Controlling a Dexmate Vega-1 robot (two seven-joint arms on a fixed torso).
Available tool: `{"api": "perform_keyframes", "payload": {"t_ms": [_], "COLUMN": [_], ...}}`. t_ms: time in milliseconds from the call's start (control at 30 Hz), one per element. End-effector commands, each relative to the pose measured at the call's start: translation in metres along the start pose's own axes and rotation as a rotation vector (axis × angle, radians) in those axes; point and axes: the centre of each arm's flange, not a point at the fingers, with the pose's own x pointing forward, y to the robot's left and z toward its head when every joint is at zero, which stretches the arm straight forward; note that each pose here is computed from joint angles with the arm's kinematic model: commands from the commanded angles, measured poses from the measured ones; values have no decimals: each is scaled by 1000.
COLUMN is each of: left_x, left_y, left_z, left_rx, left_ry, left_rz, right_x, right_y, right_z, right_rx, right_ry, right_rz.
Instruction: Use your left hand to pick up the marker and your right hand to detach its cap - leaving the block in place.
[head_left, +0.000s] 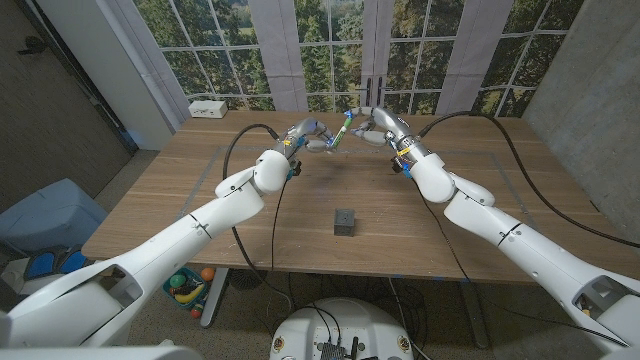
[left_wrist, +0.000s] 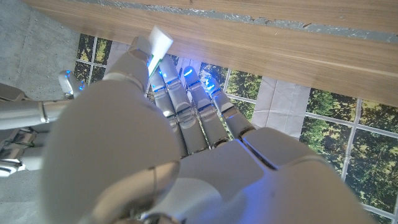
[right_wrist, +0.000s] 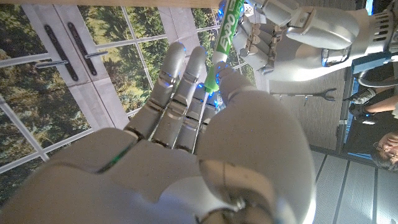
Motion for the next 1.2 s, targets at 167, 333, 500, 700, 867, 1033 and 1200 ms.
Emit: {"api": "perform_keyframes", "payload": {"t_ms": [167, 333, 500, 700, 867, 1033, 1200], "left_x": [-3, -4, -6, -8, -10, -11, -11], "left_y": [-2, -1, -1, -1, -1, -1, -1], "left_z": [1, 2, 2, 3, 3, 3, 3], "left_rx": [15, 14, 12, 12, 14, 16, 19], "left_ry": [-6, -6, -3, 1, 2, 3, 3], "left_rz": [-27, -18, -14, -11, -6, -7, -6], "right_x": [-1, -2, -3, -4, -5, -7, -8], "right_y": [2, 2, 1, 1, 0, -1, -1], "right_z": [4, 5, 7, 7, 6, 5, 1], "right_rx": [-6, -4, -12, 9, 28, 62, 147], "right_ry": [-7, -16, -21, -44, -65, -75, -85], "right_rz": [9, 22, 17, 9, -6, -39, -50]}}
